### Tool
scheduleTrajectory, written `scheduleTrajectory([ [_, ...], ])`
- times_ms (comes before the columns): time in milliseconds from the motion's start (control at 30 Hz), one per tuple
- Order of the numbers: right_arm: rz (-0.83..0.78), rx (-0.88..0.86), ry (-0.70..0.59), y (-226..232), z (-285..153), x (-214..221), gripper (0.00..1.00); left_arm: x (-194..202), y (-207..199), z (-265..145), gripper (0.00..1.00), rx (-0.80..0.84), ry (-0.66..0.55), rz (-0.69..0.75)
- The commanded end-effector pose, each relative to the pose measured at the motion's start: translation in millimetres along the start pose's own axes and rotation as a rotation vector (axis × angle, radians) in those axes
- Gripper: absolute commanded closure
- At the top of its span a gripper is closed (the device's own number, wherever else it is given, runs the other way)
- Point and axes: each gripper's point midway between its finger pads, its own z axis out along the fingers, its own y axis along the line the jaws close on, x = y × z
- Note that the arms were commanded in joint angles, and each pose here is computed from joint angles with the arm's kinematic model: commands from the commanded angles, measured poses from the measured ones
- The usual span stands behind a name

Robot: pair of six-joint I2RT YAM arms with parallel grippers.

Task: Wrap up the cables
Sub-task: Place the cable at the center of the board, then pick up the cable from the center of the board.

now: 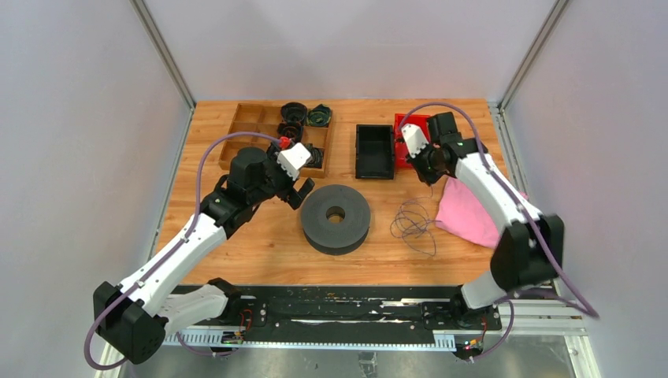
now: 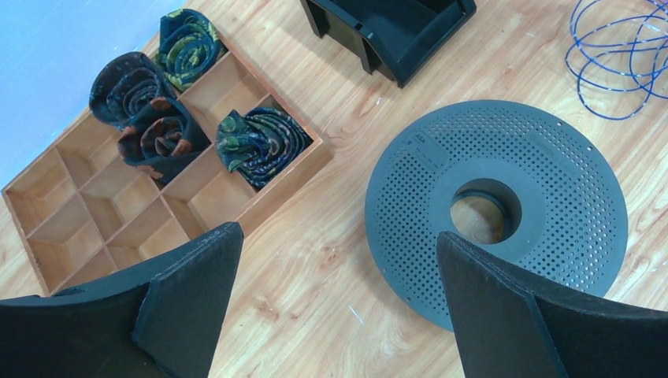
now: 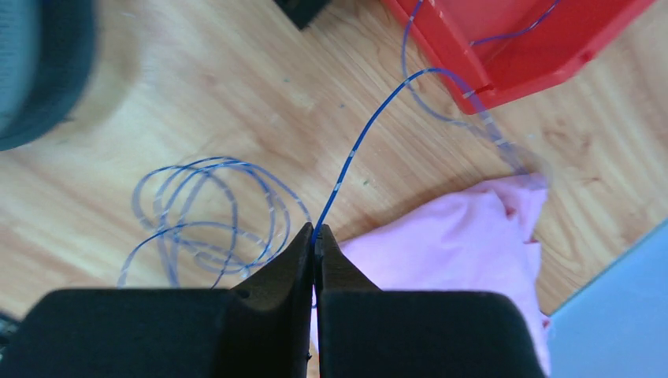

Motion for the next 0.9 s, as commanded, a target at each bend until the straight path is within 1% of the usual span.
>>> scheduleTrajectory([
  [0, -0.051, -0.054, -0.148, 48, -72, -11, 0.99, -2, 5, -2, 0.02, -0.025, -0.027, 0.016],
  [100, -0.061, -0.031, -0.27, 62, -113, -14, 0.99, -2, 6, -3, 0.02, -0.031, -0.029, 0.019],
  [233, -0.072, 0.067, -0.461, 64, -173, -23, 0.99, -2, 7, -3, 0.02, -0.036, -0.03, 0.018],
  [367, -0.116, 0.086, -0.592, 73, -217, -31, 0.99, -1, 7, -2, 0.02, -0.038, -0.025, 0.017],
  [433, -0.131, 0.092, -0.647, 77, -238, -36, 0.99, 0, 8, -2, 0.02, -0.04, -0.021, 0.018],
  [633, -0.146, 0.105, -0.724, 80, -277, -46, 0.99, 3, 10, 0, 0.02, -0.052, -0.009, 0.024],
  [867, -0.154, 0.157, -0.858, 79, -341, -66, 0.99, 7, 11, 3, 0.02, -0.055, 0.004, 0.028],
])
